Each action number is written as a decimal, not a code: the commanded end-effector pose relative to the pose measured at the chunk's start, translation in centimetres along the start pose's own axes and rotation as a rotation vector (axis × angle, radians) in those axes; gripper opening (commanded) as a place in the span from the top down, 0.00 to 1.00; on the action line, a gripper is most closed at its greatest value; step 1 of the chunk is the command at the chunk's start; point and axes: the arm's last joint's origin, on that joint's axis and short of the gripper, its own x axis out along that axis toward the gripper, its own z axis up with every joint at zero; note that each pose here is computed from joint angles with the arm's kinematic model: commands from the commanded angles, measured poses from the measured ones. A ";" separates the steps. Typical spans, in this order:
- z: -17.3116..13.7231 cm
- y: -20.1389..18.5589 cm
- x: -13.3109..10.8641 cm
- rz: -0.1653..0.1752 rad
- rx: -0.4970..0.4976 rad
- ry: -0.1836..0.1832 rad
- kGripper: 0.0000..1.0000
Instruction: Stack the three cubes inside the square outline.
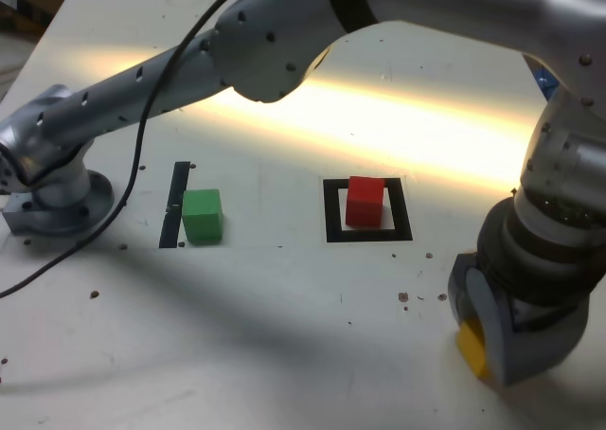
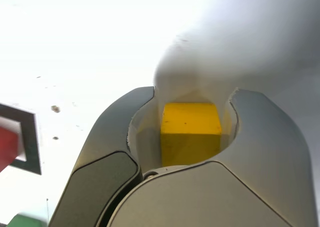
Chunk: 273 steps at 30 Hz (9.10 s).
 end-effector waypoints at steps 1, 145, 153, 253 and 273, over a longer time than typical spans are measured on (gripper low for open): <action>-0.8 -0.1 -1.1 0.019 -0.030 0.015 0.65; -26.9 -16.8 3.0 -0.360 -0.996 0.177 0.55; -27.0 -17.1 3.3 -0.360 -1.000 0.179 0.82; -27.2 -10.9 -8.8 -0.086 -0.946 0.160 0.00; -30.0 -19.7 0.0 -0.183 -1.045 0.167 0.00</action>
